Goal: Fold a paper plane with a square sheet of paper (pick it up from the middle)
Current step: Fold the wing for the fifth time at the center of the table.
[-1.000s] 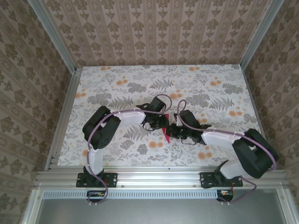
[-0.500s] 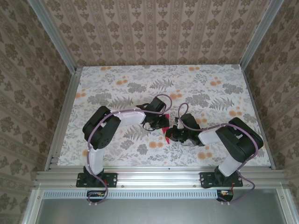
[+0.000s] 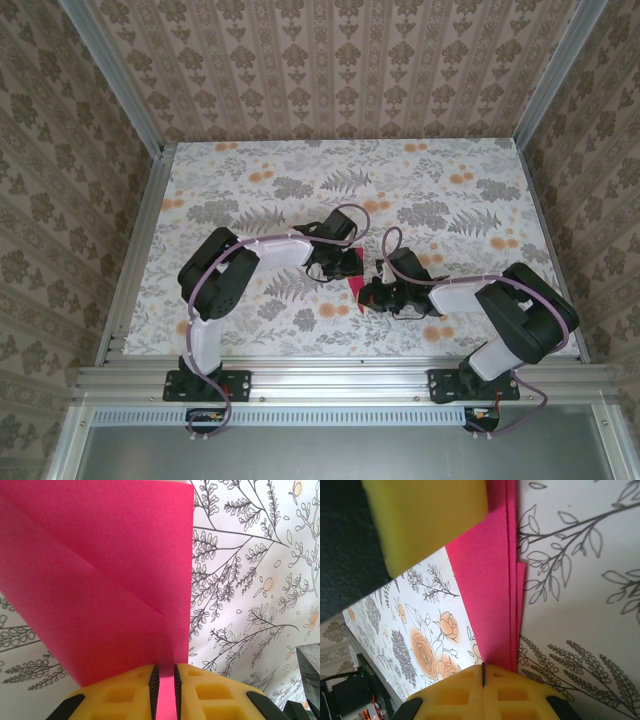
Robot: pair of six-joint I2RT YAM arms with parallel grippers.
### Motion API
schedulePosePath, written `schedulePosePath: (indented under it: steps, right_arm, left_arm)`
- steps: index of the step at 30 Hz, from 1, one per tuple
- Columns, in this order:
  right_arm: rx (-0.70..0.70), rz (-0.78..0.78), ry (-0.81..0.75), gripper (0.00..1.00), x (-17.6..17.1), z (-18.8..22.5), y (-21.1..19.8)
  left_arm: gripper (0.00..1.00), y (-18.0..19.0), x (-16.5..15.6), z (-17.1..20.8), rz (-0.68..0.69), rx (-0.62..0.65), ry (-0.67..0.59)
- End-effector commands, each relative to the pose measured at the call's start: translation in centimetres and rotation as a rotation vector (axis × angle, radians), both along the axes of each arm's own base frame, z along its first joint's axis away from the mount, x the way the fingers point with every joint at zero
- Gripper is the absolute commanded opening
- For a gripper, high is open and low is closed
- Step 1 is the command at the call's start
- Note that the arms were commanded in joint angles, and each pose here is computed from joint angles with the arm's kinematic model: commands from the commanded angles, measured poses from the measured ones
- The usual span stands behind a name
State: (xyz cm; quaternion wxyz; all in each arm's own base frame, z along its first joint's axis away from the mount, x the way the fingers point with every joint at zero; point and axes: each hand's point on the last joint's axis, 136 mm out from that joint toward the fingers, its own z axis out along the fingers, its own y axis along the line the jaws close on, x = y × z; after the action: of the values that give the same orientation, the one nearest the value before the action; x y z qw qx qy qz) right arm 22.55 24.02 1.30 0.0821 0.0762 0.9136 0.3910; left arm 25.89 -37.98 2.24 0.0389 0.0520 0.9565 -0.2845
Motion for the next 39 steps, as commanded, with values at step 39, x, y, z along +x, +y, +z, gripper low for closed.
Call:
schedulePosePath:
  steps: [39]
  right_arm:
    - [-0.034, -0.034, -0.041, 0.07, 1.5, 2.4, 1.0]
  left_arm:
    - [0.2, 0.7, -0.4, -1.7, -0.016, 0.071, 0.023]
